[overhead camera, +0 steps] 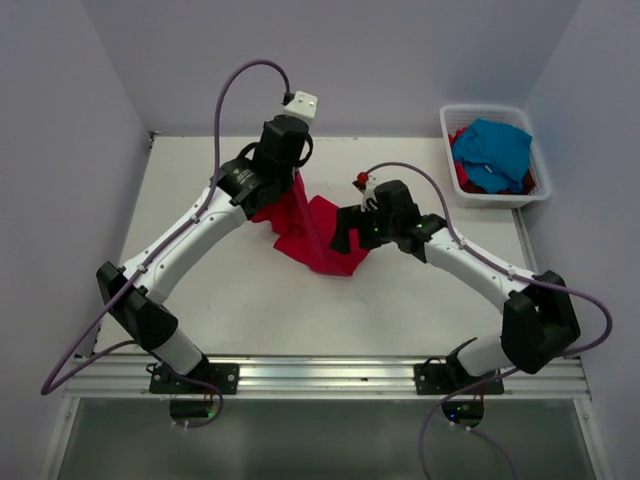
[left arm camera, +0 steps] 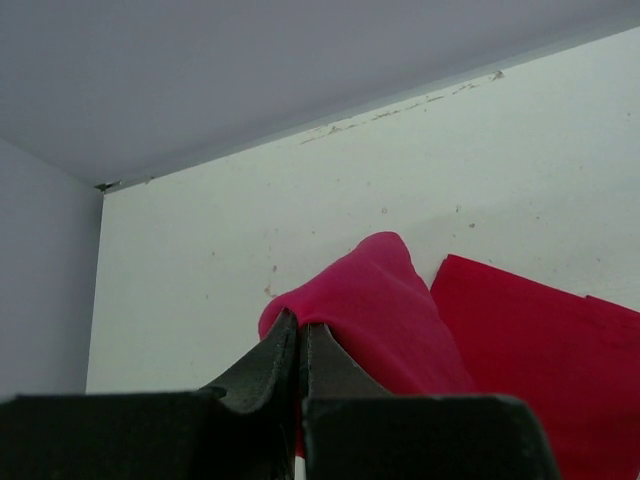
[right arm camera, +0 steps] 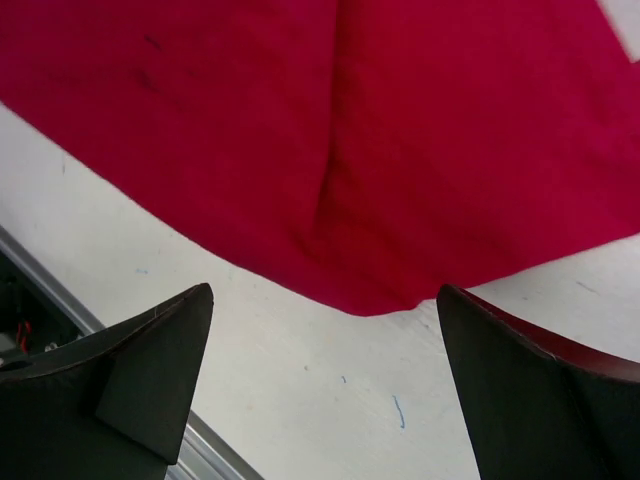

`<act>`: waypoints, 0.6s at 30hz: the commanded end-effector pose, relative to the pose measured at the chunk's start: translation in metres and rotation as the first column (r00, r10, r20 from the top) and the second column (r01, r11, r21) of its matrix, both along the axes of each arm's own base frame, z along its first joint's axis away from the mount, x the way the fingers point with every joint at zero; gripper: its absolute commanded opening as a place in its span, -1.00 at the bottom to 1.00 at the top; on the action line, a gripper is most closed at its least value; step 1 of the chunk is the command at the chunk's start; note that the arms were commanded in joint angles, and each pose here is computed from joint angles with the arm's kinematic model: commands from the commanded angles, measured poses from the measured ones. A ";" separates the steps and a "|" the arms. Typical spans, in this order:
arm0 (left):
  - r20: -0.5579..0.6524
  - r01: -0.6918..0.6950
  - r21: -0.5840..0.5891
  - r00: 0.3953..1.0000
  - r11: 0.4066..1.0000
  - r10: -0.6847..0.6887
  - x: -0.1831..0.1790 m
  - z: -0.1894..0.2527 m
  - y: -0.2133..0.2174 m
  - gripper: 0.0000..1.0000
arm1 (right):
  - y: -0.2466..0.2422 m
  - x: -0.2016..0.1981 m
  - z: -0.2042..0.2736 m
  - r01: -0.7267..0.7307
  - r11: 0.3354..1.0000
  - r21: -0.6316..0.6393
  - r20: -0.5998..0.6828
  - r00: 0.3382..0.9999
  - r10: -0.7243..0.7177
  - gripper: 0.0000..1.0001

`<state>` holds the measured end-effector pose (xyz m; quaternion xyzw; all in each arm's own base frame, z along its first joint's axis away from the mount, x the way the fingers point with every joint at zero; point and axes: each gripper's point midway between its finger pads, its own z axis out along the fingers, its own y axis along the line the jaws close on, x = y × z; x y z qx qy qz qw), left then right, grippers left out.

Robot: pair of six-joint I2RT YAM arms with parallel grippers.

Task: Fold and stack the t-shirts
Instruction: Flatten out the tshirt

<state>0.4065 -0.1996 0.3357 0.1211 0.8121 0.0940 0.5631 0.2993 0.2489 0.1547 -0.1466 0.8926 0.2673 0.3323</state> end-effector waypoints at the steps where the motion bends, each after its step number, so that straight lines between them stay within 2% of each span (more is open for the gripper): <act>1: 0.073 -0.007 -0.072 0.997 0.997 0.012 -0.012 0.038 0.009 -1.00 | 0.036 0.000 0.001 -0.092 0.985 0.149 -0.003 0.996 0.094 0.97; 9: 0.086 -0.011 -0.074 0.996 0.997 0.018 -0.013 0.043 0.012 -1.00 | 0.069 -0.020 -0.036 -0.179 0.972 0.154 -0.055 0.980 0.189 0.96; 12: 0.084 -0.004 -0.081 0.996 0.997 0.011 -0.014 0.043 0.011 -1.00 | 0.084 -0.024 -0.054 -0.212 0.967 0.140 -0.083 0.971 0.225 0.84; 14: 0.082 -0.003 -0.082 0.997 0.997 0.010 -0.015 0.042 0.011 -1.00 | 0.089 -0.024 -0.068 -0.217 0.969 0.121 -0.100 0.968 0.230 0.59; 15: 0.083 -0.002 -0.086 0.996 0.996 0.010 -0.017 0.043 0.012 -1.00 | 0.092 -0.025 -0.072 -0.226 0.967 0.114 -0.101 0.966 0.238 0.20; 17: 0.081 0.000 -0.088 0.997 0.996 0.007 -0.019 0.041 0.013 -1.00 | 0.092 -0.016 -0.081 -0.199 0.977 0.074 -0.101 0.973 0.206 -0.32; 18: 0.088 0.003 -0.095 0.996 0.995 0.005 -0.021 0.044 0.014 -1.00 | 0.092 -0.012 -0.081 -0.201 0.978 0.052 -0.093 0.974 0.205 -0.69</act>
